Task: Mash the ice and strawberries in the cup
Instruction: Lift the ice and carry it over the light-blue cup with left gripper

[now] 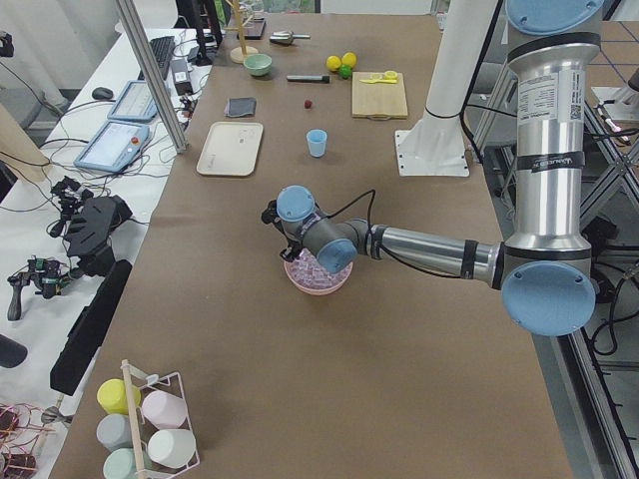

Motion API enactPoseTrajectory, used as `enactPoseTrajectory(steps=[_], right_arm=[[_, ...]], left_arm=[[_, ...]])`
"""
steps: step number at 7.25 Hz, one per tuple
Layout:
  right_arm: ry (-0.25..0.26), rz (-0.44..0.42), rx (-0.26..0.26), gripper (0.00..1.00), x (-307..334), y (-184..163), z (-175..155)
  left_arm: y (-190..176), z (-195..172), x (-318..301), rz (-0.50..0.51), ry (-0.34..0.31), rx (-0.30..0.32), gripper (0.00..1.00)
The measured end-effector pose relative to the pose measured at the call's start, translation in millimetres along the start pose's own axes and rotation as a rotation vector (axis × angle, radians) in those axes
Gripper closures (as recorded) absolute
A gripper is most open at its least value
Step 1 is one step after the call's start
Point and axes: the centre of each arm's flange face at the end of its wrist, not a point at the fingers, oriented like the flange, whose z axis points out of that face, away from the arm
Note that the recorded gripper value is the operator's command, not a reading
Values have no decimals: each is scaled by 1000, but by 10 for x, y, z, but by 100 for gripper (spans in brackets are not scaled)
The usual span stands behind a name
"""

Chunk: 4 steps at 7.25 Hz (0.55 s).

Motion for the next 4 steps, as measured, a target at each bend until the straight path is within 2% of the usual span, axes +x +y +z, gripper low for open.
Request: enactPoseTrajectory(steps=[2,4], right_arm=[[-1,6,-9,0,20,-3,41],[-13,10,-19,0,19,-8,68]], left_arm=[[-485,-119,178,2,63,46,100],[-1134,-134,432,-12,106,83,100]])
